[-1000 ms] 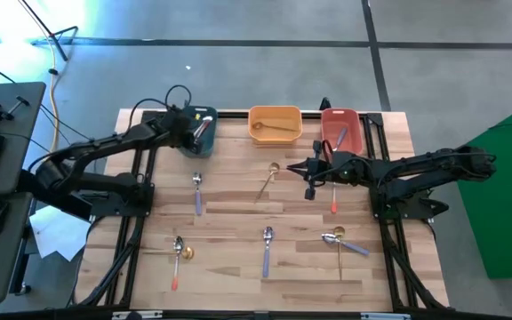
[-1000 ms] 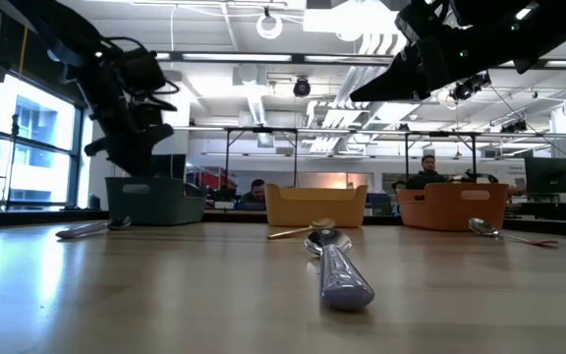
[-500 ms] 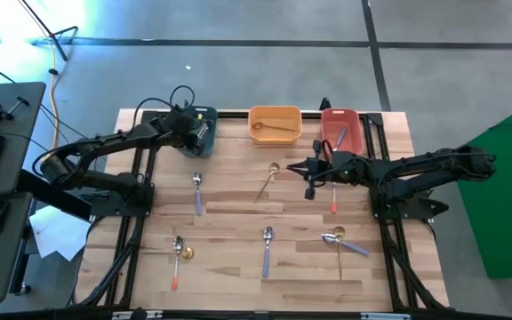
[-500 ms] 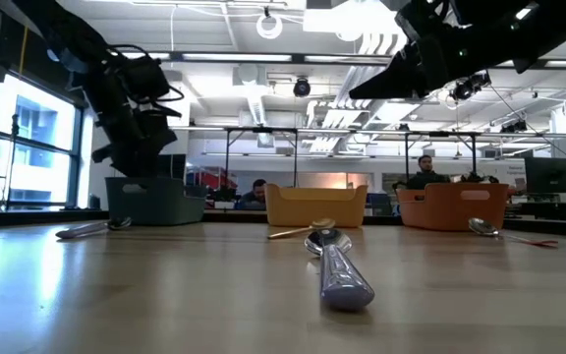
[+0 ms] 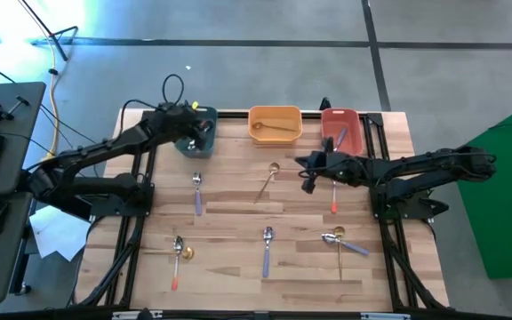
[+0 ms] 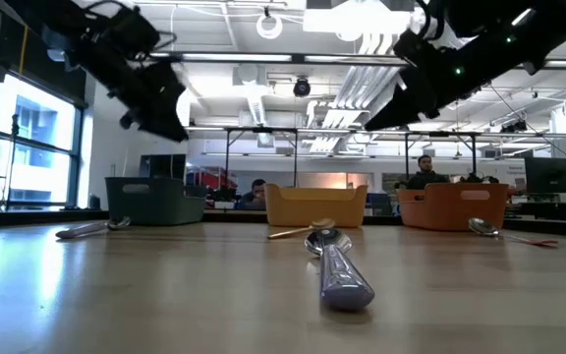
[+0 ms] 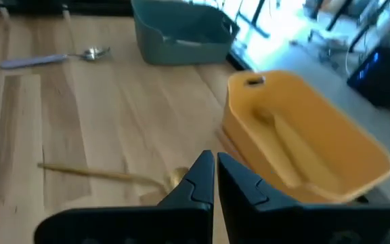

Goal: Sort silverware by color (type)
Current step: Put the bottom right purple spoon into the orange bin

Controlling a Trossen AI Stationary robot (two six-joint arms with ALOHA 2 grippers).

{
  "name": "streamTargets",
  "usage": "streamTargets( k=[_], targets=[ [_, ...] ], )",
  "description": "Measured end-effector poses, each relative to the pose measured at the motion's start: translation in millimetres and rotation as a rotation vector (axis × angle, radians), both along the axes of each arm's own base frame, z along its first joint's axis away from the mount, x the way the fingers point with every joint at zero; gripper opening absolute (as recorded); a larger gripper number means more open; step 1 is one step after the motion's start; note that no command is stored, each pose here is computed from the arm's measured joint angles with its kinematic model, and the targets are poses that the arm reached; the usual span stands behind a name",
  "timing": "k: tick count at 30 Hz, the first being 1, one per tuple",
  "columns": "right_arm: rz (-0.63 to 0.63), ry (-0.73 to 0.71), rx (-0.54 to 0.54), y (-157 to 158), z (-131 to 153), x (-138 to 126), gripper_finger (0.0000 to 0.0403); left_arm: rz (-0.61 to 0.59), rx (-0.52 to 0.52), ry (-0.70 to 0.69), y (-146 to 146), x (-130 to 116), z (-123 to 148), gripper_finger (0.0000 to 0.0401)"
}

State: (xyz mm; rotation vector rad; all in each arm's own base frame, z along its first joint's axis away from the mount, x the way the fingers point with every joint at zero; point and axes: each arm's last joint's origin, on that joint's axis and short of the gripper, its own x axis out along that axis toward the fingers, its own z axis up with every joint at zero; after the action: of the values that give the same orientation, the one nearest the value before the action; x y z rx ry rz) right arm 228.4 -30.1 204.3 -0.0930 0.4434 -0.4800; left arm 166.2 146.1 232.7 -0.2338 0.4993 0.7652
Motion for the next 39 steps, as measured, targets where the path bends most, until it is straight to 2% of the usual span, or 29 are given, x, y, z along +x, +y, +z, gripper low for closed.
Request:
streamTargets(
  k=[7,12,16,20,25,28,32,35,39],
  targets=[
    [-0.064,-0.03,0.124,0.7,-6.3,1.2,0.0005,-0.315,0.195,-0.127,-15.6,27.0,16.9,0.0063],
    [-0.063,-0.025,0.139,0.7,-9.3,3.0,0.0005,-0.517,0.252,-0.219,-23.9,43.8,19.7,0.0036],
    [0.008,-0.057,0.163,2.3,-6.2,5.5,0.0005,-0.625,0.265,-0.274,-25.4,56.6,15.4,0.0016],
    [0.075,-0.067,0.161,3.7,-4.3,7.1,0.0005,-0.684,0.255,-0.31,-27.7,70.4,7.1,0.0003],
    [0.103,-0.078,0.105,3.7,-1.2,8.5,0.0005,-0.737,0.203,-0.278,-39.8,78.3,-4.9,0.0001],
    [0.13,-0.079,0.097,4.2,-0.5,9.0,0.0005,-0.779,0.176,-0.26,-55.3,75.6,-21.1,0.0],
    [0.152,-0.077,0.102,4.9,-0.6,9.2,0.0005,-0.715,0.15,-0.208,-73.6,65.5,-37.7,0.0],
    [0.16,-0.069,0.085,4.9,-0.6,9.2,0.0005,-0.713,0.13,-0.156,-88.4,59.9,-38.8,0.0],
    [0.177,-0.059,0.068,5.1,-0.7,9.2,0.0005,-0.773,0.089,-0.104,-111.9,52.1,-34.9,0.0]
  ],
)
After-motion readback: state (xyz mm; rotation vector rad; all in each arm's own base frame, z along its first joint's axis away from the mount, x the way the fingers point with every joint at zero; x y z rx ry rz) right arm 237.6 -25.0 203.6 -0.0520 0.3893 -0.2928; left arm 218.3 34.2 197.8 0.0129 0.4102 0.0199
